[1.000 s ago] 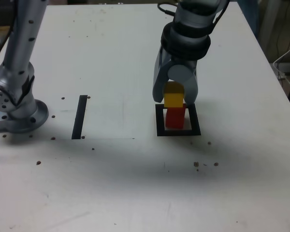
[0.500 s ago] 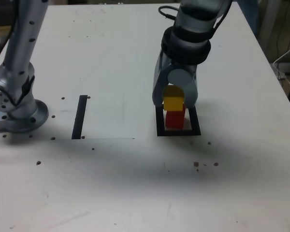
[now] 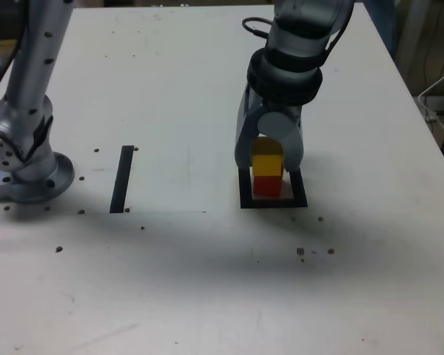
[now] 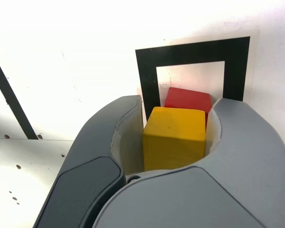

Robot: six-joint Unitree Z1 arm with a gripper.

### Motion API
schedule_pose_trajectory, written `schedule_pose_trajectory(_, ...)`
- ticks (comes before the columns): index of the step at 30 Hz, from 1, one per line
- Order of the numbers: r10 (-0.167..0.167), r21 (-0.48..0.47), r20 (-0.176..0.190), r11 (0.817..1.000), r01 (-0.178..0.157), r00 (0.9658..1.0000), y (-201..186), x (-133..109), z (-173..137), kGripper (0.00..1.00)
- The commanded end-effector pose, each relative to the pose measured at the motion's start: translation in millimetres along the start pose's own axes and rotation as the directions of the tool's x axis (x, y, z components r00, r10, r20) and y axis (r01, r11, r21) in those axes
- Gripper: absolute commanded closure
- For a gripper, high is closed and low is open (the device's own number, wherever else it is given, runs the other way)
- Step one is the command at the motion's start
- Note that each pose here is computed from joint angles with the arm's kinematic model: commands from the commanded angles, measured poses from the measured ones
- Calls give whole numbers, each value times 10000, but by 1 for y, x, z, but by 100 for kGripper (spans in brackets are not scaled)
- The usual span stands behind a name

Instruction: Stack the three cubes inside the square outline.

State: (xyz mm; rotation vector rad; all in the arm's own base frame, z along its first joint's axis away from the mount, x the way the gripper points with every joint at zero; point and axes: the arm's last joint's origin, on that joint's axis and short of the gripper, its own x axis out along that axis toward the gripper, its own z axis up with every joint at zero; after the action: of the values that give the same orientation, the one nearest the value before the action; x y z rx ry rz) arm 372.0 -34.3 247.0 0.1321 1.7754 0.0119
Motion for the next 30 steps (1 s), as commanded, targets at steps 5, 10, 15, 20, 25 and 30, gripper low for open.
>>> schedule_pose_trajectory(5, -9, 90, 72, 10000, 9, 10000, -3, 0, 1, 92)
schedule_pose_trajectory(10, 12, 104, 5, 9999, -12, 10000, -3, 0, 0, 78)
schedule_pose_trajectory(15, 51, 103, 39, 9999, -52, 10000, -3, -1, -1, 23)
schedule_pose_trajectory(20, 200, 99, 66, 9998, -200, 9998, -2, -3, -3, 1)
schedule_pose_trajectory(25, 473, 83, 179, 9988, -475, 9987, 0, -9, -6, 1)
schedule_pose_trajectory(30, 595, 63, 316, 9982, -598, 9977, 2, -15, -11, 1)
